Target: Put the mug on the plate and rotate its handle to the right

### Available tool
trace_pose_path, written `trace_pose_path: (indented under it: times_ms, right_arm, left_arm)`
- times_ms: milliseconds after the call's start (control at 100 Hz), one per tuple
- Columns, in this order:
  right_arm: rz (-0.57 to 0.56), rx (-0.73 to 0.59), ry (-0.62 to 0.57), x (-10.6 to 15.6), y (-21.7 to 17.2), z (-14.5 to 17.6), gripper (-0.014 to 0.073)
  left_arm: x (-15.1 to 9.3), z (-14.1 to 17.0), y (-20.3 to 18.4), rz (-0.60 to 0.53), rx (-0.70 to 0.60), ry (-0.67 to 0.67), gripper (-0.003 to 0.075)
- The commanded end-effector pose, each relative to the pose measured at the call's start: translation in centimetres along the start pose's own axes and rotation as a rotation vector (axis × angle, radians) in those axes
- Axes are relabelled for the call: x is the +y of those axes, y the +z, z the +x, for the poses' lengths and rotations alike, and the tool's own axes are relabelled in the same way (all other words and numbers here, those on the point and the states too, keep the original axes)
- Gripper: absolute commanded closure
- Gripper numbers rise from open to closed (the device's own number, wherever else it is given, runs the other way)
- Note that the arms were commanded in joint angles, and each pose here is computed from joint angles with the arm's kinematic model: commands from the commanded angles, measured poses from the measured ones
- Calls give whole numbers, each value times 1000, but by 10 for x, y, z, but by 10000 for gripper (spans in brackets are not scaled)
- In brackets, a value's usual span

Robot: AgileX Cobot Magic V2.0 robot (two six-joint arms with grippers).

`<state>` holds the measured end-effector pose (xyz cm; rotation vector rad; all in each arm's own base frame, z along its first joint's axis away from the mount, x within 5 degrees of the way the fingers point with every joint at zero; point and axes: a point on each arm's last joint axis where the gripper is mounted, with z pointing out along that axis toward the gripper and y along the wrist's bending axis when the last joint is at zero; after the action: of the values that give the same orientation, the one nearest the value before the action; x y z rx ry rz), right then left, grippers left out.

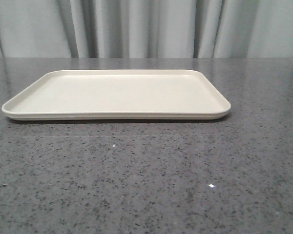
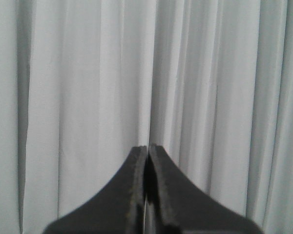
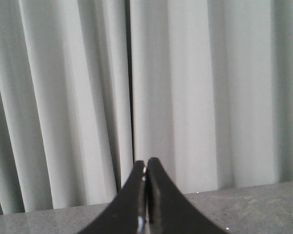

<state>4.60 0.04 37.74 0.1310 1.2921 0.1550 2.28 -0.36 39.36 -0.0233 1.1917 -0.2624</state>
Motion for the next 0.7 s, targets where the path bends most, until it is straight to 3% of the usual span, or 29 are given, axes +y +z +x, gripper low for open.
trace_pose_path:
  times_ms: [0, 190, 260, 430, 690]
  right_arm:
    - [-9, -70, -7, 5, 11, -31, 592]
    - [-21, -123, -9, 12, 22, -66, 247]
    - [-23, -135, -9, 14, 25, -74, 158]
    - [-26, -180, -9, 15, 27, -81, 119]
    - [-28, -241, -14, 15, 26, -87, 119]
  left_arm:
    - [-4, -23, 15, 2, -28, -16, 740]
    - [-10, -57, 40, 1, 34, -15, 739]
    - [-12, -66, 51, -2, 74, -14, 738]
    - [-15, -80, 78, -12, 174, 0, 683]
    - [-18, -94, 108, -20, 275, 1, 374]
